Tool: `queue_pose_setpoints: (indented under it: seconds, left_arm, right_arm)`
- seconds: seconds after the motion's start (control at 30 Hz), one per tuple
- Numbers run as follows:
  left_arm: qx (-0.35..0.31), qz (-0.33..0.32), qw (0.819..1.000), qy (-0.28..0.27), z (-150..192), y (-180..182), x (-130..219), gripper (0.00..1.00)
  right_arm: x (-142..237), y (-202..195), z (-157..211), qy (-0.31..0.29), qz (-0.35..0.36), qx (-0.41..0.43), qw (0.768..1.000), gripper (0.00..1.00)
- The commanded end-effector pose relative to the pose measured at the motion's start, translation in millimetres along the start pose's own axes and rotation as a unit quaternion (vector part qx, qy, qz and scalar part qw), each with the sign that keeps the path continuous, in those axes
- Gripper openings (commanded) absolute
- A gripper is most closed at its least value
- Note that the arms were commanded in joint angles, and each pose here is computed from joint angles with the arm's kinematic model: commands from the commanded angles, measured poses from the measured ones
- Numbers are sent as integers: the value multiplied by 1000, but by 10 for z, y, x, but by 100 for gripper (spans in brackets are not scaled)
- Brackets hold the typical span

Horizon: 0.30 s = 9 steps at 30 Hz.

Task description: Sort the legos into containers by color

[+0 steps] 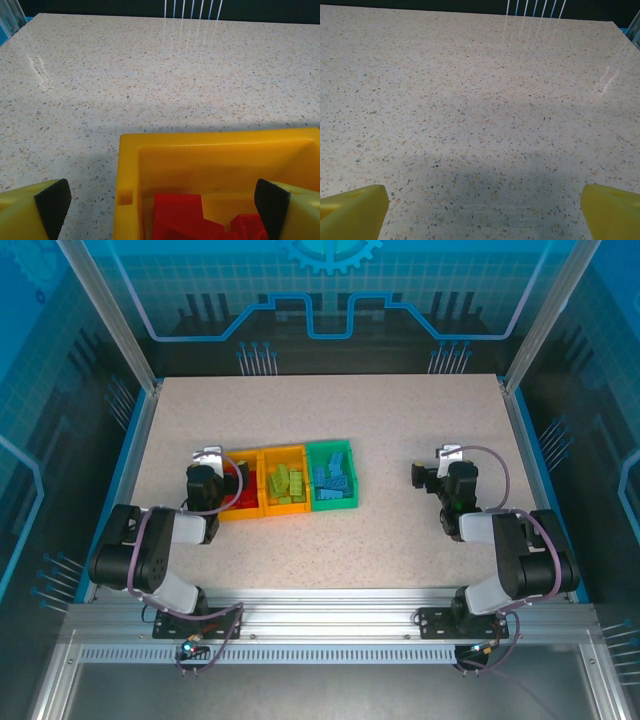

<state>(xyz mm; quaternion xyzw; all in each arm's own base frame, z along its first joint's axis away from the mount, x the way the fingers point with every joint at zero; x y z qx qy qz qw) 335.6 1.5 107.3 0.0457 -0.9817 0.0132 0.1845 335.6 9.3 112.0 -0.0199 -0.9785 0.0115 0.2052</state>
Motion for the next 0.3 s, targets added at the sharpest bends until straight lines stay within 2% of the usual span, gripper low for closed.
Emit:
queue_pose_setpoints:
  seconds: [0.0,0.27]
  left_arm:
    - [6,11,1000,-19,-85,-19,-19,99]
    - [6,10,1000,-20,-86,-18,-19,99]
  right_arm:
    - [-7,46,-72,-16,-6,6,1000,100]
    - [-13,99,-70,-14,-15,19,1000,100]
Point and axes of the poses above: each hand's point on the last joint's axis, 136 mm out from that joint toward the fingers, its own x axis back along the fingers, its own y axis along the line the jaws close on, z = x × y, the point moved 6 cm from there along x, back along the fingers, and after that the axes turned 2 degrees about -x, right-handed, at the moved point
